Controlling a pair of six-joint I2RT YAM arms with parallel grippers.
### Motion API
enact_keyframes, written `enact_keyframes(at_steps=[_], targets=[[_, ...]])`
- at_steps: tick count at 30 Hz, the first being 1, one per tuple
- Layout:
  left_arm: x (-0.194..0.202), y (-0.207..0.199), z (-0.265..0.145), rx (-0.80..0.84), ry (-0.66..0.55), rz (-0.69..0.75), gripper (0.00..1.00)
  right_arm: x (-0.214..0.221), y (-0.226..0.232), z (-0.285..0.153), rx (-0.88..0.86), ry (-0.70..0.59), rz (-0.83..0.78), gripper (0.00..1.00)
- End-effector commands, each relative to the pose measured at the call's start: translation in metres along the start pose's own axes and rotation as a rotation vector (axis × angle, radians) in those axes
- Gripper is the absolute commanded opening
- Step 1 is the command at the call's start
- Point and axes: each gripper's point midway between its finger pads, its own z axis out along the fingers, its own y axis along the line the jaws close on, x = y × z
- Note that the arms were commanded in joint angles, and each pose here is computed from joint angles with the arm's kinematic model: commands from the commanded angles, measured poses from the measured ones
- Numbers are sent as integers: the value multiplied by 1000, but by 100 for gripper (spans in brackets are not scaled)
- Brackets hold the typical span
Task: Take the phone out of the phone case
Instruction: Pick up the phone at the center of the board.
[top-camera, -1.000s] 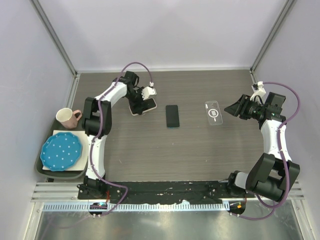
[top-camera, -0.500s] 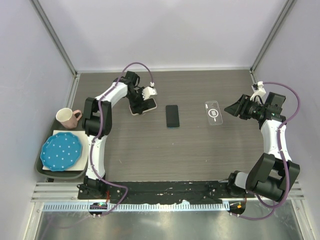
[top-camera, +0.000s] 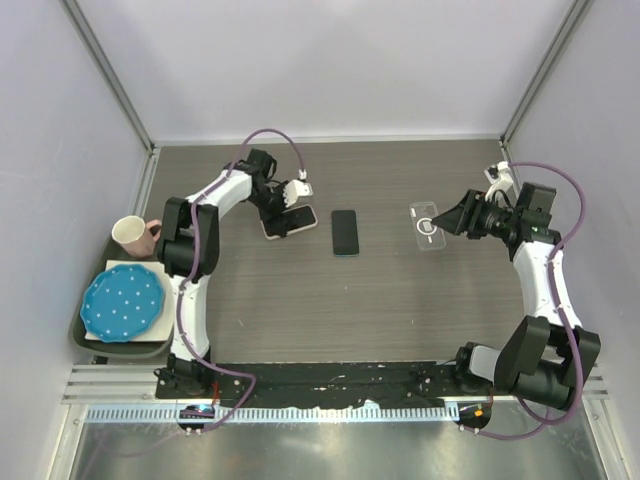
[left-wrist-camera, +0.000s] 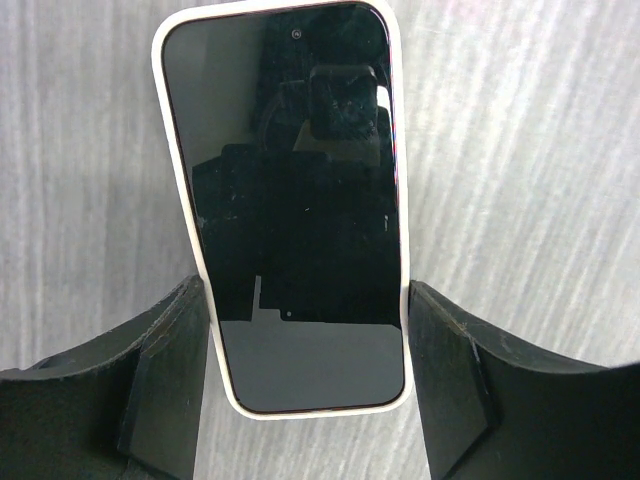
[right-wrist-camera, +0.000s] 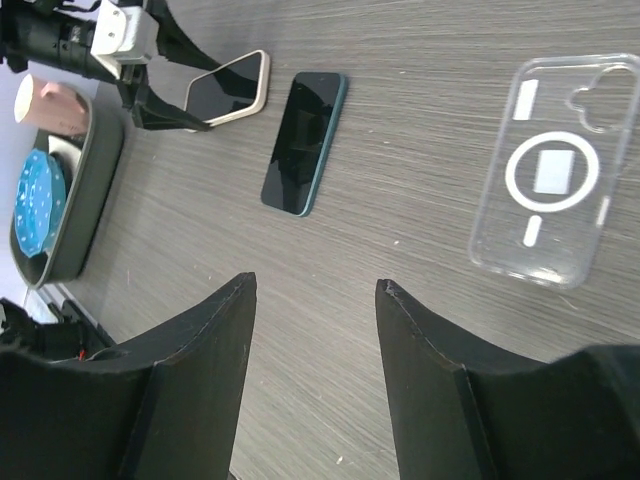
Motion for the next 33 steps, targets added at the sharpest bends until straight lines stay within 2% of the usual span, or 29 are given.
enact_keyframes(at_steps=[1,6,16,25,33], targets=[[-28,-18,-23,30,-115,29,0,-8,34,3,-90,-33,-108,57],[-33,-29,-29,54,-140,33,0,6,62,20,-173,21,-137,58],[-28,-52,-31,81,-174,38,0,56,102,73,-307,238,-146,58],[-28,-73,-36,98,-229,56,0,62,137,98,-379,289,-189,58],[-23,-85,-35,97,-251,67,0,96,142,125,-396,402,-154,57]])
